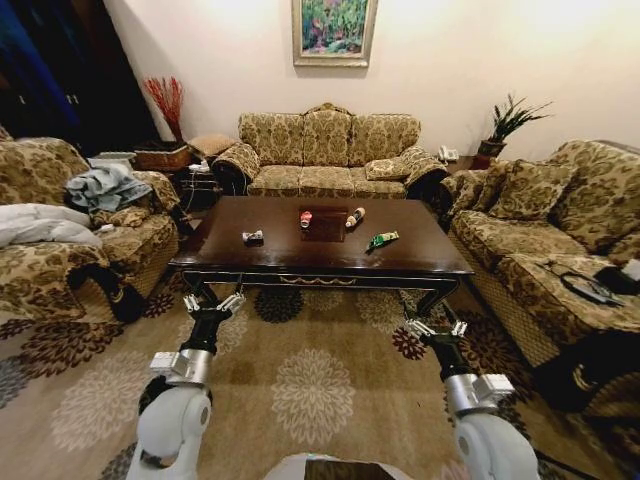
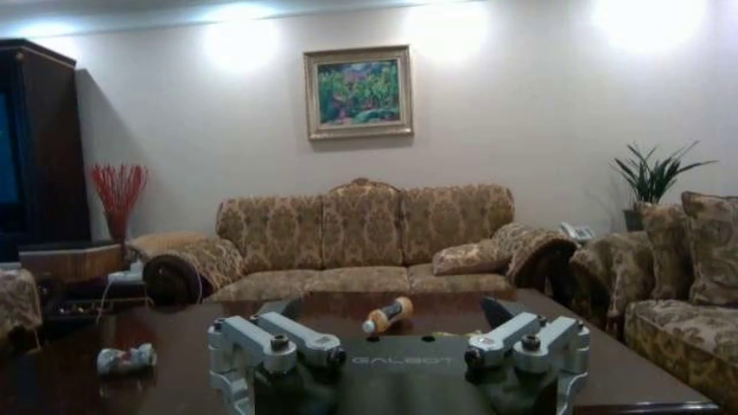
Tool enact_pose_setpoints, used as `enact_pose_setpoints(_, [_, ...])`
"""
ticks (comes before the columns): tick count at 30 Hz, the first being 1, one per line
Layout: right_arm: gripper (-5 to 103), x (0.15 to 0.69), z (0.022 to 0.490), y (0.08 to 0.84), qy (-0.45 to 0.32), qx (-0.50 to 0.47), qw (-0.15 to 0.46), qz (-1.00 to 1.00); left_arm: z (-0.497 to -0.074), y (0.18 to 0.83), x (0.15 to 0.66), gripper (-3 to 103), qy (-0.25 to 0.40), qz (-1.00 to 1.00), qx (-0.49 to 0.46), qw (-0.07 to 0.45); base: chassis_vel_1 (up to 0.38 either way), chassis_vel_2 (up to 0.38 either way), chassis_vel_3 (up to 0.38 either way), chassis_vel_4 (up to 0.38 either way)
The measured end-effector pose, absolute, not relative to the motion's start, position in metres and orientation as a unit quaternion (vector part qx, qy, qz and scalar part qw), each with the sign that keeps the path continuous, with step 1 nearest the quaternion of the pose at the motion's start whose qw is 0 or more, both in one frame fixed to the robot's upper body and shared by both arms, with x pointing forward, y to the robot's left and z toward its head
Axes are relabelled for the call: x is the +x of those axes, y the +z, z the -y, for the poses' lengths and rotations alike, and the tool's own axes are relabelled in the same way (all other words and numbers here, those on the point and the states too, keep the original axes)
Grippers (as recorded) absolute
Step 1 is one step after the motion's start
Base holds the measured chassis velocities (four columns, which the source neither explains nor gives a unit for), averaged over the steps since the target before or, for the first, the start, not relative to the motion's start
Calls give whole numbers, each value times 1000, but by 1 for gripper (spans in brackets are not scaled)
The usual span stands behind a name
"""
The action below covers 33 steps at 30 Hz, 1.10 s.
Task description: Move to the front of the table and place the trash on the table into the trash bin.
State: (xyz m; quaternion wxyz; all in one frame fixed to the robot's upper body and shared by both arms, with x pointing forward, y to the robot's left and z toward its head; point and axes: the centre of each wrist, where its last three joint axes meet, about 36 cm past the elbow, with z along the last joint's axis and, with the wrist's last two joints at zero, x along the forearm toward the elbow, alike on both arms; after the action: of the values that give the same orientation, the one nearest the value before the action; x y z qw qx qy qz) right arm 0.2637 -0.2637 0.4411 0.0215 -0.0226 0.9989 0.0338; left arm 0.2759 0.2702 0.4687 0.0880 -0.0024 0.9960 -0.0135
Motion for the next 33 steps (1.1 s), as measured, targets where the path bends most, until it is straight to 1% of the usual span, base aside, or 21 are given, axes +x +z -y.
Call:
enact_pose_setpoints(6, [100,266,261,437,46,-15,24,-999,-265,463,273,99,-28,-996,-12,82,0,0,0,0])
enact_pose_setpoints(13, [100,266,261,439,44,-20,20,-999,-264,465,273,99,-31,-996,-13,86,0,0,0,0])
enact_pose_setpoints(17, [100,265,257,437,45,-20,16,-999,-263,465,273,99,-29,-996,-10,80,0,0,0,0])
enact_pose_setpoints(21, [100,266,254,437,49,-25,19,-998,-258,461,271,99,-26,-998,0,53,0,0,0,0])
enact_pose_setpoints(27, [100,269,255,437,50,-28,23,-998,-260,458,263,99,-23,-999,2,37,0,0,0,0])
enact_pose_setpoints(28, [100,269,255,439,49,-29,24,-998,-262,455,262,102,-25,-999,0,33,0,0,0,0])
enact_pose_setpoints(30, [100,269,256,439,49,-29,24,-998,-262,454,262,102,-27,-999,-1,32,0,0,0,0])
enact_pose_setpoints(32, [100,269,257,438,49,-29,24,-998,-261,453,264,98,-31,-999,0,32,0,0,0,0])
enact_pose_setpoints(33, [100,269,257,438,49,-29,24,-998,-261,453,264,98,-31,-999,0,32,0,0,0,0])
